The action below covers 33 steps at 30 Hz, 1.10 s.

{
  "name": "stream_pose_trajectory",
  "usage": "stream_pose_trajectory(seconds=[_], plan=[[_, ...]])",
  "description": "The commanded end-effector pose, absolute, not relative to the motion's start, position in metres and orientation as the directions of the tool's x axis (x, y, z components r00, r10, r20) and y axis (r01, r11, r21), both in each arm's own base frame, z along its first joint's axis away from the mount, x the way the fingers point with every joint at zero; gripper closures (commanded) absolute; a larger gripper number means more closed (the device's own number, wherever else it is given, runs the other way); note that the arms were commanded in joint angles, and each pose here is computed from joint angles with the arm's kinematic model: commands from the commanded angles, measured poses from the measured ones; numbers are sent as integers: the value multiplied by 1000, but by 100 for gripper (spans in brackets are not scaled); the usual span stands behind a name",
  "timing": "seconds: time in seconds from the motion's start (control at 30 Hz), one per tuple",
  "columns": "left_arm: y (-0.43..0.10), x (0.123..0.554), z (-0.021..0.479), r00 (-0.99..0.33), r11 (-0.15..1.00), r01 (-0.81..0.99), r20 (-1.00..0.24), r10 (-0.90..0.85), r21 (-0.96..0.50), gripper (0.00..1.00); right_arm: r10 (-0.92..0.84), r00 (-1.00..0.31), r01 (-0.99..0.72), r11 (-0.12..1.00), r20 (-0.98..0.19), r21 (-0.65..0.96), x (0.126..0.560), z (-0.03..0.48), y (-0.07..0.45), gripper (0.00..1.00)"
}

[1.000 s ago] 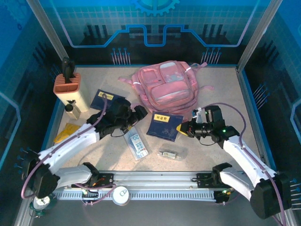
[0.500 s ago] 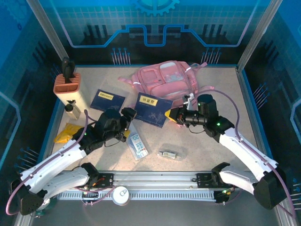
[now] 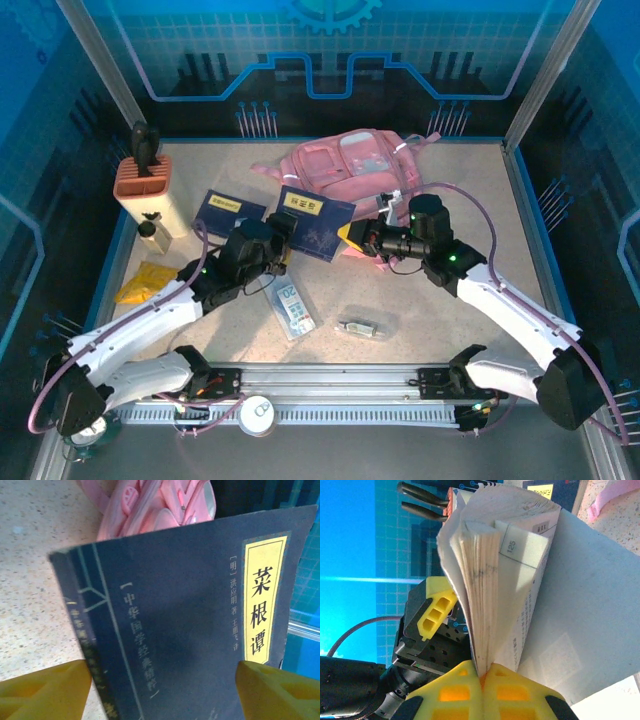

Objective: Pack the student bag

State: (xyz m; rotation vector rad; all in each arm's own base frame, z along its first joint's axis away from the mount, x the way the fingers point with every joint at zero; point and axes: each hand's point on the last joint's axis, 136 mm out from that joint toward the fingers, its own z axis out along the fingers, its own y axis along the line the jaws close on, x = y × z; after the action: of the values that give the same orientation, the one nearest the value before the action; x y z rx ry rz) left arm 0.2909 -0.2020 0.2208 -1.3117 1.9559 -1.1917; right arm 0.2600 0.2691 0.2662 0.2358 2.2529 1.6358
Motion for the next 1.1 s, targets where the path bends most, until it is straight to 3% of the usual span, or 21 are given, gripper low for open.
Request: stream_pose_trajectory(seconds=[0.0,0.37,0.4,0.57,0.7,0.87,1.07], plan=[[-206,304,244,-377,83,-427,93,-921,-901,29,343,-913,-136,257,-222,957,262,295,275,100],[-208,327,271,-374,64,-346,76,-924,-936,76,326,-917,-134,292,-230,947,257,287,273,100],[-207,329,273,-376,69,-336,67,-924,-939,80,327,-915,-130,312,-235,941,256,285,270,97],[-204,345,298,-427,135,-251,-15,-904,-958,92,331,-899,-136,411,-286,902,251,275,248,46],[-218,360,329,-538,203,-119,-109,-836,-972,95,349,-877,-146,465,-332,873,252,288,220,22],[-256,367,374,-697,187,88,-195,-690,-978,97,350,-881,-153,428,-320,891,257,302,193,0],[-293,360,418,-788,133,291,-317,-529,-947,99,331,-891,-190,348,-309,918,266,328,174,0]])
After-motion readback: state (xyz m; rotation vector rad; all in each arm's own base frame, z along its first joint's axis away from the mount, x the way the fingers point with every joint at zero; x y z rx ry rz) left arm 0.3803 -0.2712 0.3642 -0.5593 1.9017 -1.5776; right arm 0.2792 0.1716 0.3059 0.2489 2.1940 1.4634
